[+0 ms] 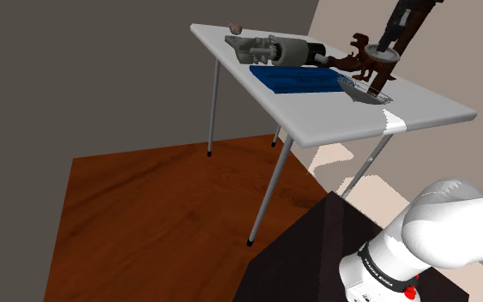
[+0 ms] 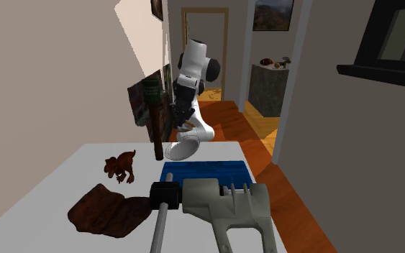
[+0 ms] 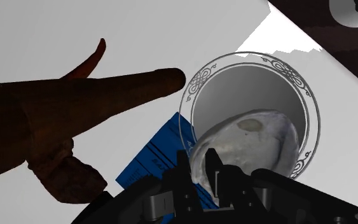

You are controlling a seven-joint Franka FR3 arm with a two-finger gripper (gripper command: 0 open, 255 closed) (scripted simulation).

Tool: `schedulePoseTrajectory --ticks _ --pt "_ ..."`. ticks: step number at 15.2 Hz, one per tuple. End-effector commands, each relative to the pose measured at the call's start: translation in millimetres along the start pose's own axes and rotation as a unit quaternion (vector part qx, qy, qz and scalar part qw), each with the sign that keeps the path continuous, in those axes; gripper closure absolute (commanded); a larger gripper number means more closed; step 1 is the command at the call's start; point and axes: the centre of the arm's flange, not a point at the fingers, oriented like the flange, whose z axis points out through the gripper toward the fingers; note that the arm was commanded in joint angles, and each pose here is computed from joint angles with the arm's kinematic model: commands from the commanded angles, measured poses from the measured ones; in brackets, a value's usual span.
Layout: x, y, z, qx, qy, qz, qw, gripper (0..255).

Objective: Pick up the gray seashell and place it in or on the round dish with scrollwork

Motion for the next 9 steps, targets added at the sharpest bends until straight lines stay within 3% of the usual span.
schedulePoseTrajectory --ticks 1,9 --pt "0 -4 10 0.0 0.0 0.0 1.0 255" --pt "0 -14 38 0.0 0.0 0.0 1.0 255"
